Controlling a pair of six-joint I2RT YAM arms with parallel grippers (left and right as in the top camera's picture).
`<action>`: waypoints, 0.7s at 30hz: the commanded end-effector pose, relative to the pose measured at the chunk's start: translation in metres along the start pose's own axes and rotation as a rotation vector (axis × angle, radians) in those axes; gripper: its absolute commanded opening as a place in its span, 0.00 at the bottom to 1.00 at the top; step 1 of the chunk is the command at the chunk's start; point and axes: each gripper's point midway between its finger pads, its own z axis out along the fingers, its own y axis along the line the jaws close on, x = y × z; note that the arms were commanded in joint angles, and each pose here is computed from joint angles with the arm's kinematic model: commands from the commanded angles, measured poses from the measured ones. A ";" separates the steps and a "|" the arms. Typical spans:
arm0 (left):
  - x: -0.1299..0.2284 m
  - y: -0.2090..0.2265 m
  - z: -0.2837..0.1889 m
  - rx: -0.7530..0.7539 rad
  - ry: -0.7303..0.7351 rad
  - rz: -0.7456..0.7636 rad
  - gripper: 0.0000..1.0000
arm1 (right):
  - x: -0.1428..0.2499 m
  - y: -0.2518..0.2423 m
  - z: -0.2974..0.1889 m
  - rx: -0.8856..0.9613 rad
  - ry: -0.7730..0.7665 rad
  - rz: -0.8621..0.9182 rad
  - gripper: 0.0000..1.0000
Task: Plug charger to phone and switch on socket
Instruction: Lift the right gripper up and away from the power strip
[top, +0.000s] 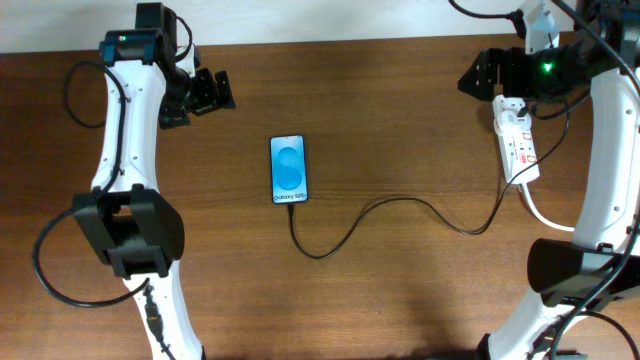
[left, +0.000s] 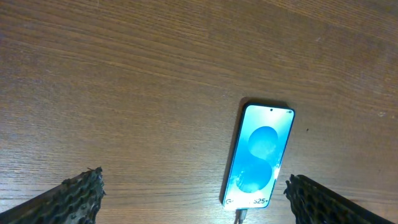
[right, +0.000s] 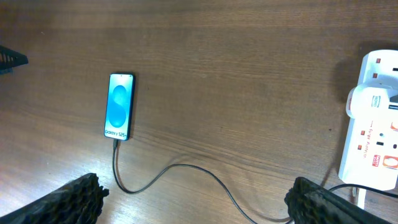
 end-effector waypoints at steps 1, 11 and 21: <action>0.000 0.004 0.003 -0.009 0.005 -0.010 0.99 | -0.002 0.006 -0.010 0.011 -0.028 -0.031 0.98; 0.000 0.003 0.003 -0.009 0.006 -0.008 0.99 | -0.002 0.006 -0.010 0.011 -0.028 -0.031 0.99; 0.006 -0.015 0.006 -0.002 0.015 0.028 0.99 | -0.017 -0.014 -0.009 0.119 -0.076 -0.059 0.98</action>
